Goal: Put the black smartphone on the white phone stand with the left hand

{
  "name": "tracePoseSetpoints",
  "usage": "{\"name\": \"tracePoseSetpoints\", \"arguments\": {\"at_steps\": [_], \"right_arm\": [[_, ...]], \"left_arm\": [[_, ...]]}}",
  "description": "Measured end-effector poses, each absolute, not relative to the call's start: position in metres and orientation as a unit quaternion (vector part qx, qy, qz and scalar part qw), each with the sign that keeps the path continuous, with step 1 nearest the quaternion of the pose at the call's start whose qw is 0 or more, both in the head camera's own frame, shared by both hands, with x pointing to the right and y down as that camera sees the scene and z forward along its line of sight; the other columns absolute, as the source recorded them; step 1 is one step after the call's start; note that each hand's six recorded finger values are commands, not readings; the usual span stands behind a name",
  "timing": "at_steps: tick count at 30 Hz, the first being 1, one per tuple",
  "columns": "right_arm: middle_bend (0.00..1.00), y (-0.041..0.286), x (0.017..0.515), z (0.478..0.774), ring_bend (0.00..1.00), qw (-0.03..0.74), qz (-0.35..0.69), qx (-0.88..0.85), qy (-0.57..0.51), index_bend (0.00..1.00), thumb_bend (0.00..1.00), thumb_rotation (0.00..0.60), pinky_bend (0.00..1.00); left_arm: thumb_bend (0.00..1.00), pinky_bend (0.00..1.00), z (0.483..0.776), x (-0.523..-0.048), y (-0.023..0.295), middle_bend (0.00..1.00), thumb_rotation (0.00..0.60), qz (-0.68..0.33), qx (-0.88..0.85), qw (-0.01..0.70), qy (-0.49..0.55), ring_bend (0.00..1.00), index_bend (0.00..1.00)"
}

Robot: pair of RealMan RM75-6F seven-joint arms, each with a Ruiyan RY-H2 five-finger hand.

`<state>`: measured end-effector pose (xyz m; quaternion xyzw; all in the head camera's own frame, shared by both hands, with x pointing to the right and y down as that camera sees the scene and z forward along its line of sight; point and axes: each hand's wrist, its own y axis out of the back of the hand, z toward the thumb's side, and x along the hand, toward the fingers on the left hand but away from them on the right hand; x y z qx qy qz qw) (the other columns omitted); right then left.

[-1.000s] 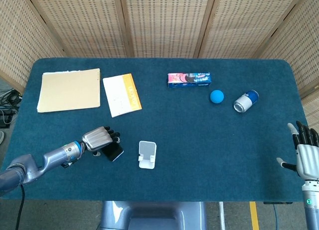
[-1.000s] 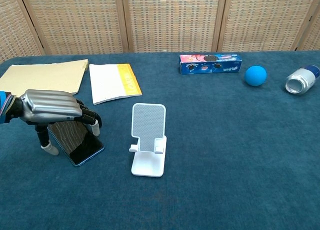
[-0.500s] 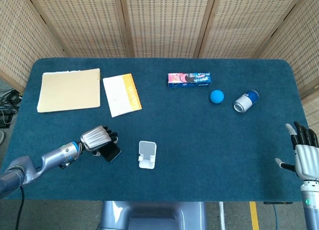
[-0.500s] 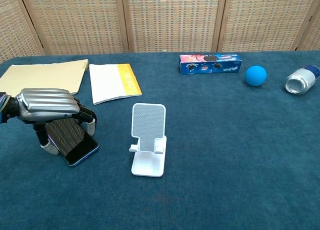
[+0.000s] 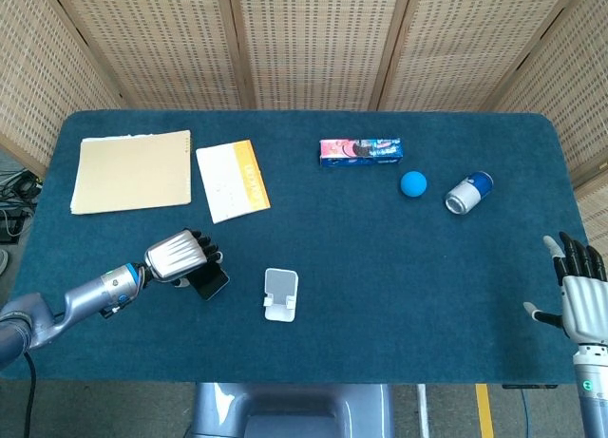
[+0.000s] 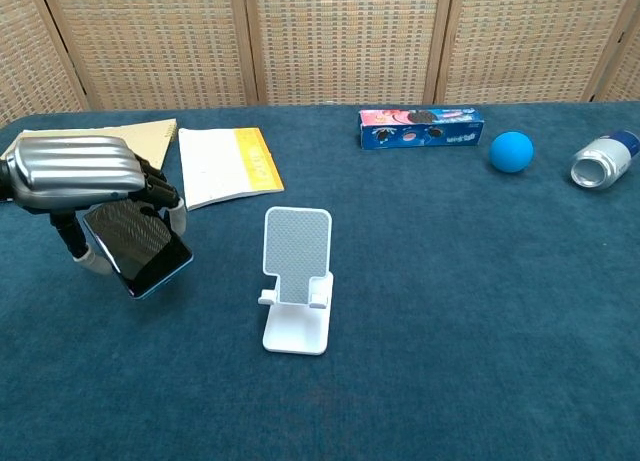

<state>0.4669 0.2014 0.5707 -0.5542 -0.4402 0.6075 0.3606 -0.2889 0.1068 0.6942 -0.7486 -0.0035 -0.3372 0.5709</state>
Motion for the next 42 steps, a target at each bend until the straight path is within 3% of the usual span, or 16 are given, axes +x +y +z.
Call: {"name": "tracePoseSetpoints", "arguments": {"at_steps": [11,19,27,42], "right_arm": [[0.0,0.201,0.466,0.571,0.0,0.357,0.605,-0.558,-0.441,0.0,0.0,0.6,0.0],[0.0,0.201,0.467,0.569,0.0,0.353,0.602,-0.56,-0.445,0.0,0.0,0.6,0.0],[0.0,0.202,0.47,0.571,0.0,0.349,0.605,-0.562,-0.444,0.0,0.0,0.6,0.0],[0.0,0.204,0.469,0.573,0.0,0.344,0.605,-0.566,-0.442,0.0,0.0,0.6,0.0]], "left_arm": [[0.0,0.46,0.632,-0.264,0.08,0.49,0.6,-0.263,-0.673,0.691,0.012,0.5,0.6],[0.0,0.45,0.59,-0.199,0.068,0.49,0.6,-0.158,-0.538,0.827,-0.05,0.5,0.6],[0.0,0.43,0.59,-0.147,0.075,0.49,0.6,-0.1,-0.479,0.866,-0.107,0.5,0.6],[0.0,0.42,0.599,-0.124,0.103,0.49,0.6,-0.066,-0.454,0.874,-0.16,0.5,0.6]]}}
